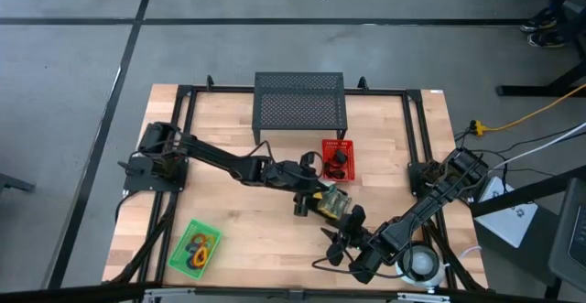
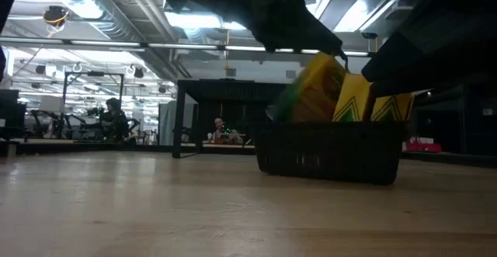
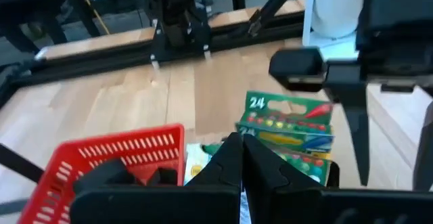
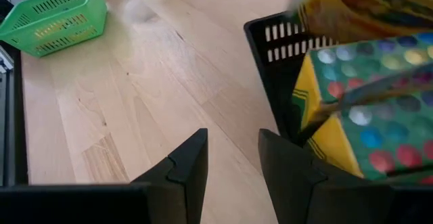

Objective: Pick & Place Office Desk Supplies
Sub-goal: Put the crayon box into the black bin

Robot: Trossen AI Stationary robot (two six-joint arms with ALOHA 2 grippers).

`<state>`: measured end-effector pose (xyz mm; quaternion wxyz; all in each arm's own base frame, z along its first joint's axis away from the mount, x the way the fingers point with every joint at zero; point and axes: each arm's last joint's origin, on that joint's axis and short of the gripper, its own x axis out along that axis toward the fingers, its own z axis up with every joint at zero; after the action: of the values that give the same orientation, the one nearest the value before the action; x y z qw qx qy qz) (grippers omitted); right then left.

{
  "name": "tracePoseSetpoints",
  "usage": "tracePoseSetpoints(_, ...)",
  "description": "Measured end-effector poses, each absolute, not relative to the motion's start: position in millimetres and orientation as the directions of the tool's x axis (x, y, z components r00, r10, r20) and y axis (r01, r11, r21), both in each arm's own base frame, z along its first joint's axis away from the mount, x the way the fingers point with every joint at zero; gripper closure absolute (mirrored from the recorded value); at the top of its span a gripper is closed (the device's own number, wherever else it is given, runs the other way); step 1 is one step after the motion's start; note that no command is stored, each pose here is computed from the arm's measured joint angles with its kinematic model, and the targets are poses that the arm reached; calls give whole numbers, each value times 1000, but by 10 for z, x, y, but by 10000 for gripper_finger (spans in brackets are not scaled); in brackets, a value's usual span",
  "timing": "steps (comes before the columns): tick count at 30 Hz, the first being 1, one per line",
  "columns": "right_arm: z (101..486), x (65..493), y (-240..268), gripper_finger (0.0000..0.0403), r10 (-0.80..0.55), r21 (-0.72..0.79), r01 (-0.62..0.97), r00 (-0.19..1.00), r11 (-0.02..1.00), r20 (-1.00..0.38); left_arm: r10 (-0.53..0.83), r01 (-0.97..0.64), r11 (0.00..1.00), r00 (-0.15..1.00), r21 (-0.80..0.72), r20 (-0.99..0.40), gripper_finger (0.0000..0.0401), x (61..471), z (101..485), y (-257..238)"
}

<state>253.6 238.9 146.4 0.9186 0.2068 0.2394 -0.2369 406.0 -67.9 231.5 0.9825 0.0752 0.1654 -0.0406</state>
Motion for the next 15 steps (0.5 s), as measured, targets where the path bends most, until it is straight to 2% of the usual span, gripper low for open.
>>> tracePoseSetpoints(9, 1464, 2537, 2389, 271, -336, 267, 534, 773, 802, -538, -63, 99, 988, 961, 119, -270, 400, 4071, 2386, -696)
tracePoseSetpoints(15, 1466, 2538, 2391, 271, -335, 271, 534, 775, 801, -537, -72, 111, 987, 954, 118, -292, 400, 4080, 2331, -720)
